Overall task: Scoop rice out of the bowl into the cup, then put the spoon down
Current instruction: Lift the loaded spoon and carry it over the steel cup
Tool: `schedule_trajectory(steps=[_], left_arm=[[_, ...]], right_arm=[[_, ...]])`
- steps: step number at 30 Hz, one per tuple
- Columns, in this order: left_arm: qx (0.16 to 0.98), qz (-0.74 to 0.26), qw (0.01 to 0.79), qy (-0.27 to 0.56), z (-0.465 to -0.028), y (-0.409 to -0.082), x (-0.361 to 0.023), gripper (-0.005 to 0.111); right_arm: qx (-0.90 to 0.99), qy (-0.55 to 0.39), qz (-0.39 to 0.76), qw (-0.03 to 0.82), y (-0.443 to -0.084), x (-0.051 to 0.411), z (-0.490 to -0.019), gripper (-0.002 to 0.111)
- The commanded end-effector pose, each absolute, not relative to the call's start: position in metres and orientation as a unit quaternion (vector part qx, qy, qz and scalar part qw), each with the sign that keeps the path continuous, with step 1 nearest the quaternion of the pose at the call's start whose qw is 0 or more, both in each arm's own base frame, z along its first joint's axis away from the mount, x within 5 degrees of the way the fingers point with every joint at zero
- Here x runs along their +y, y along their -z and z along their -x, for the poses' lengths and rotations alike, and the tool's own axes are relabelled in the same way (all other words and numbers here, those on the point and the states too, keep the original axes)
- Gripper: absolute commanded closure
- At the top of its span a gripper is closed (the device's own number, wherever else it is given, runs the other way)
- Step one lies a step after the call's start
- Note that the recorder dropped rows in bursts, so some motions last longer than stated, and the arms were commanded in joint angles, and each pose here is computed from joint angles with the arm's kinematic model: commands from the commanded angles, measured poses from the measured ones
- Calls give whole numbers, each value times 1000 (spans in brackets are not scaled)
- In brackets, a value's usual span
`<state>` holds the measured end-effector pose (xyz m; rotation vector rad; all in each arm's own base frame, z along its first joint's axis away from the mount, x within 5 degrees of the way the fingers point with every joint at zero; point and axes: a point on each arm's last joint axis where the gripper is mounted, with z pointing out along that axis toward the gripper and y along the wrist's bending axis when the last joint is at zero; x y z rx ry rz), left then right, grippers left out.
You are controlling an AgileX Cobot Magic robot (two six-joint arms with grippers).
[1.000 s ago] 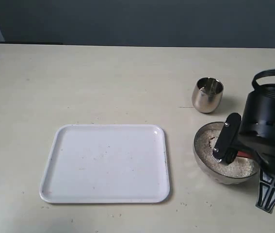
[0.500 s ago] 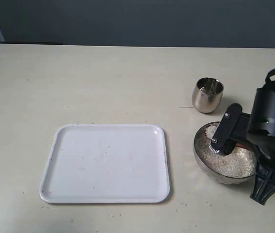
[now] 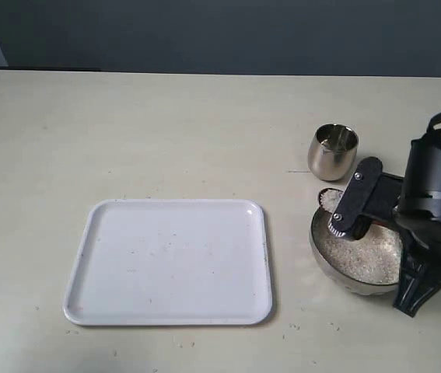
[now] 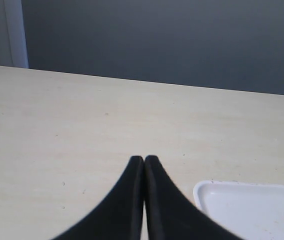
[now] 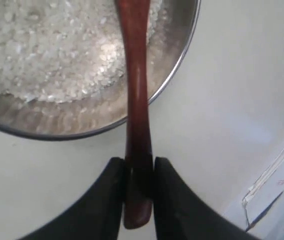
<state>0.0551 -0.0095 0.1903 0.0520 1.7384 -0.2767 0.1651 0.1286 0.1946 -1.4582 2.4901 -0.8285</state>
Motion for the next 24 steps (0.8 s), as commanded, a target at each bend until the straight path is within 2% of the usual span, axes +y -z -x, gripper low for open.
schedule_trajectory(steps=[1, 10, 24], left_arm=[[755, -26, 643, 126, -55, -192, -10, 106], [755, -26, 643, 126, -55, -192, -10, 106], [755, -26, 643, 126, -55, -192, -10, 106]], right_arm=[[833, 266, 478, 88, -198, 128, -169, 109], [857, 236, 444, 111, -198, 118, -185, 109], [884, 195, 396, 152, -230, 103, -230, 109]])
